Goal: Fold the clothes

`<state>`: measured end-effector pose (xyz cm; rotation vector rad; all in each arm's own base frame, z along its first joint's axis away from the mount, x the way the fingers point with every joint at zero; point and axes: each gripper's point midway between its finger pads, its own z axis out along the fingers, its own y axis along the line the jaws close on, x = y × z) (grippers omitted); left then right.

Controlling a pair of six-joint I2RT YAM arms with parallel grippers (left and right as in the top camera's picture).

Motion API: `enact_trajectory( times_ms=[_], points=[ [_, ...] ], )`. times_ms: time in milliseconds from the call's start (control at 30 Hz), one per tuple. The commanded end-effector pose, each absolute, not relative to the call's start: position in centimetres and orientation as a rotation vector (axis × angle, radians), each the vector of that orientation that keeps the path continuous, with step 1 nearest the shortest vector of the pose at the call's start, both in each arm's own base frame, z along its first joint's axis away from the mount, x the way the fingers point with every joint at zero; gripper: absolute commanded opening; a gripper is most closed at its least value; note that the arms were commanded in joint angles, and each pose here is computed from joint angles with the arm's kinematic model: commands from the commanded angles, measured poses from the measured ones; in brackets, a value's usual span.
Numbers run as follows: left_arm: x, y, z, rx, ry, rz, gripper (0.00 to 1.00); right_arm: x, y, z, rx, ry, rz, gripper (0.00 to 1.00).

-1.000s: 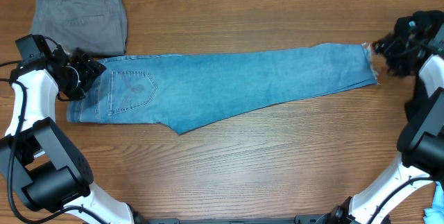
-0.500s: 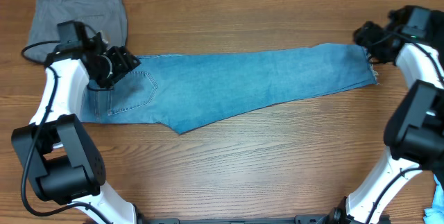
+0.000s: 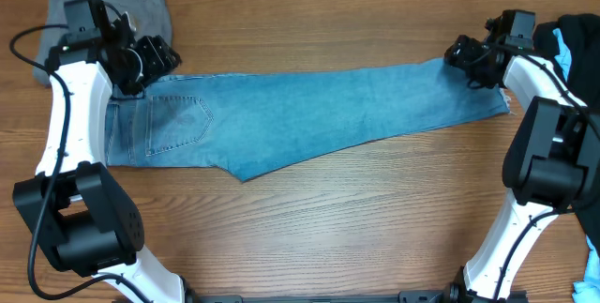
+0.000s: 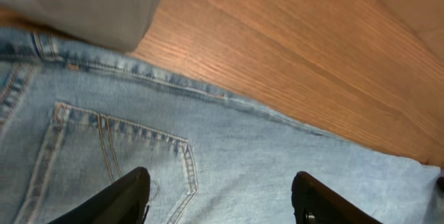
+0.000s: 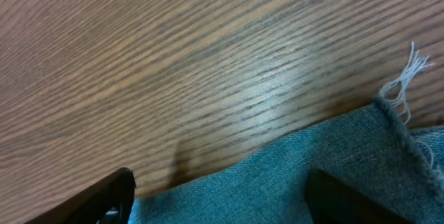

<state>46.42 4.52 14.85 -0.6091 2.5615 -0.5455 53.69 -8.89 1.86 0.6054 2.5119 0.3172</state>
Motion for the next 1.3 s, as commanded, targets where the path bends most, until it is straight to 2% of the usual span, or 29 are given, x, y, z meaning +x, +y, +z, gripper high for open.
enact_trajectory(
  times_ms=[0, 100, 200, 267, 333, 367, 433, 533, 667, 833, 1000, 1167, 1267],
  points=[
    [46.9, 4.8, 15.8, -0.556, 2.556, -0.52, 0.7, 53.7, -8.7, -0.4, 0.623, 2.546, 0.296, 0.8],
    [46.7, 4.8, 15.7, -0.556, 2.564, -0.521, 0.7, 53.3, -8.5, -0.8, 0.627, 2.57, 0.264, 0.73],
    [46.7, 4.8, 15.7, -0.557, 2.567, -0.522, 0.7, 52.4, -9.0, -1.4, 0.641, 2.608, 0.151, 0.57],
    [46.6, 4.8, 15.7, -0.558, 2.569, -0.521, 0.7, 51.7, -9.3, -1.8, 0.643, 2.64, 0.09, 0.53],
    [46.6, 4.8, 15.7, -0.557, 2.569, -0.521, 0.7, 51.3, -9.1, -1.8, 0.623, 2.661, 0.086, 0.57],
    [46.6, 4.8, 15.7, -0.556, 2.569, -0.52, 0.71, 51.3, -8.9, -1.6, 0.621, 2.666, 0.102, 0.7],
    [46.6, 4.8, 15.7, -0.537, 2.571, -0.516, 0.71, 51.6, -8.3, -0.4, 0.609, 2.667, 0.158, 0.73],
    [46.6, 4.8, 15.7, -0.537, 2.571, -0.516, 0.73, 52.5, -7.3, 2.0, 0.588, 2.66, 0.239, 0.74],
    [46.6, 4.8, 15.7, -0.534, 2.571, -0.513, 0.73, 52.9, -6.5, 4.4, 0.57, 2.682, 0.194, 0.73],
    [46.6, 4.8, 15.7, -0.533, 2.571, -0.513, 0.74, 52.3, -4.8, 3.9, 0.588, 2.716, 0.095, 0.71],
    [46.7, 4.8, 15.7, -0.523, 2.57, -0.512, 0.75, 53.6, -4.1, 3.9, 0.584, 2.662, -0.005, 0.72],
    [46.6, 4.8, 15.6, -0.494, 2.577, -0.504, 0.75, 52.9, -4.5, 2.2, 0.622, 2.691, -0.071, 0.72],
    [46.6, 4.7, 15.6, -0.493, 2.577, -0.504, 0.76, 52.3, -5.0, 1.7, 0.631, 2.714, -0.121, 0.68]
  ],
)
